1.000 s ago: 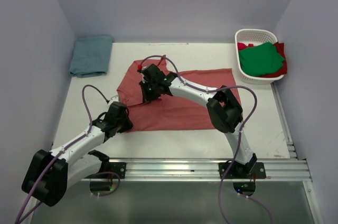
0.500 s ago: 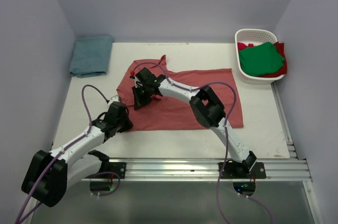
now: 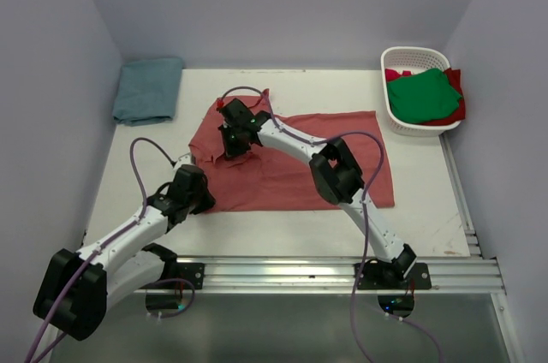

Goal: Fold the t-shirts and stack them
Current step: Fold the flattened tshirt in 1/3 of the way

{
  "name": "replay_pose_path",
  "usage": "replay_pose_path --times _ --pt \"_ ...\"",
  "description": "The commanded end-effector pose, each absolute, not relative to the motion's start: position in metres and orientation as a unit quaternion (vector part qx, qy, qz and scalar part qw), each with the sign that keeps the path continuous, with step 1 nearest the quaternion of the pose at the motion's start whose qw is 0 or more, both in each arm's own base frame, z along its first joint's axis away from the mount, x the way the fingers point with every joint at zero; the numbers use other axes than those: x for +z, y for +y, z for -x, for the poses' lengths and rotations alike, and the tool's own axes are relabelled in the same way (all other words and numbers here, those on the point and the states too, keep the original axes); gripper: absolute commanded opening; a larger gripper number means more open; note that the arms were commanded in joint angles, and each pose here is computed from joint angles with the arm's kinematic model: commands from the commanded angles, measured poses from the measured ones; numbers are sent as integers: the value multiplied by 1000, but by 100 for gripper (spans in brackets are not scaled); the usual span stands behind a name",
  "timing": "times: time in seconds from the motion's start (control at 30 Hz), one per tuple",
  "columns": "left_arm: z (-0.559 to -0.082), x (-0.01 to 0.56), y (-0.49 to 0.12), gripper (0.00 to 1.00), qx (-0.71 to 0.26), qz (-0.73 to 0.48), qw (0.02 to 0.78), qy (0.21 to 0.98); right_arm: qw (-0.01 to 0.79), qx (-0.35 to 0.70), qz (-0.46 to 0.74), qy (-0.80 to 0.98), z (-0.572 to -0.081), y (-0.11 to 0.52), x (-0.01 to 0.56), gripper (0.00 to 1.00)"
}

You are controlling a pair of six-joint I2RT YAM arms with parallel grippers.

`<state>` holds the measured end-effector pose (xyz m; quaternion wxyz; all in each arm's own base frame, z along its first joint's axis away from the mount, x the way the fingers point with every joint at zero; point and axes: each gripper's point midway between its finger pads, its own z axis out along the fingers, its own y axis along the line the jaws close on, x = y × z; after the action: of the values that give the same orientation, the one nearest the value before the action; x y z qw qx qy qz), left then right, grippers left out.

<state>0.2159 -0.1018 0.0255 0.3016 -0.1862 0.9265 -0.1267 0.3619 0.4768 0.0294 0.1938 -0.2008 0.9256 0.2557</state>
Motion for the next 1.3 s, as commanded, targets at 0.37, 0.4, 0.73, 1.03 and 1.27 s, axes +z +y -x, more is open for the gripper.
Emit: replay_pose_path --times 0.37,0.4,0.73,1.03,1.27 --pt "-217 37 -91 19 -109 183 329 920 403 117 136 897 -443 418 117 0" --pt "-220 43 -92 18 -112 181 336 917 402 116 139 898 -436 413 110 0" --pt "-266 84 -99 0 -113 167 401 894 342 197 182 901 -359 400 124 0" --pt "-306 66 -90 0 -81 169 390 902 244 260 202 912 -287 412 78 0" --pt "-316 60 -81 0 -65 167 390 903 215 251 196 923 -268 403 49 0"
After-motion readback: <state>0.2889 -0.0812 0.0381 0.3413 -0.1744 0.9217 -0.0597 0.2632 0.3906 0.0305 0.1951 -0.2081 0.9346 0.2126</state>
